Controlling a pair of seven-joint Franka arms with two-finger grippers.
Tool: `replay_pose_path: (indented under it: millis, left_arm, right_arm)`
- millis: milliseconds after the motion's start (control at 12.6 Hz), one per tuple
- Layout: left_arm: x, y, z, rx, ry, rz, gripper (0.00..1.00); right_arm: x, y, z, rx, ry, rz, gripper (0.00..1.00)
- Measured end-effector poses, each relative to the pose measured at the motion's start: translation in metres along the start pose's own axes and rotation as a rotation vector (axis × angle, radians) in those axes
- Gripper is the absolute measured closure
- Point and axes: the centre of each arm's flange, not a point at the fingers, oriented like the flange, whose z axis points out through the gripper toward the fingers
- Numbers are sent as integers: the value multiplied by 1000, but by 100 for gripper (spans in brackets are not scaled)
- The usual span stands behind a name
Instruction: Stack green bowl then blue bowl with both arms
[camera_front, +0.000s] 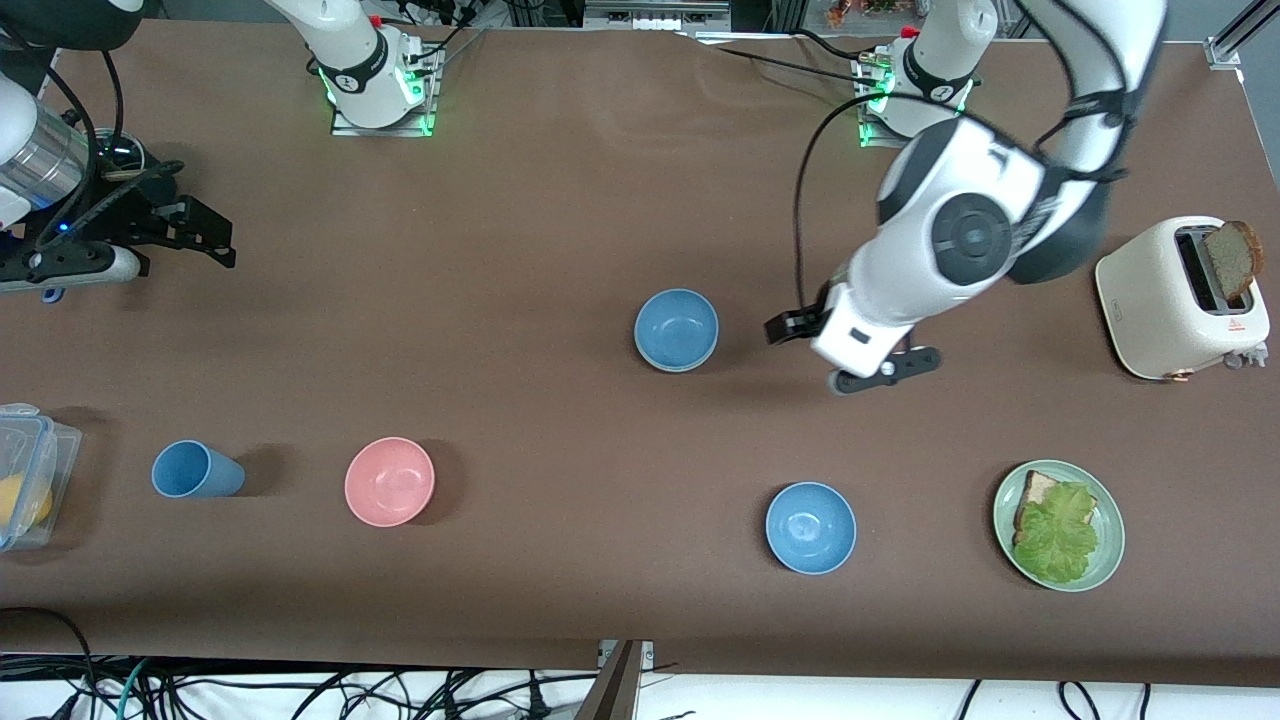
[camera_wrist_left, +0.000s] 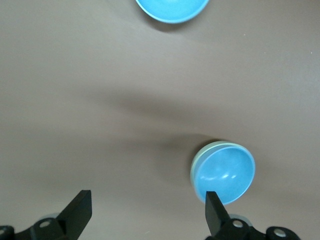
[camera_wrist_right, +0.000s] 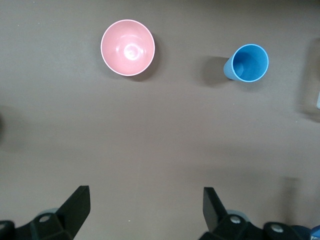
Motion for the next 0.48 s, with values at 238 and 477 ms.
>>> replay_pose_path:
  millis: [238, 477]
  left_arm:
    - [20, -79, -61, 5, -17, 136, 0]
    - [15, -135, -111, 13, 52, 229, 0]
  right_arm:
    - [0, 1, 0, 0, -1, 1, 0]
    - [0, 1, 0, 0, -1, 2, 0]
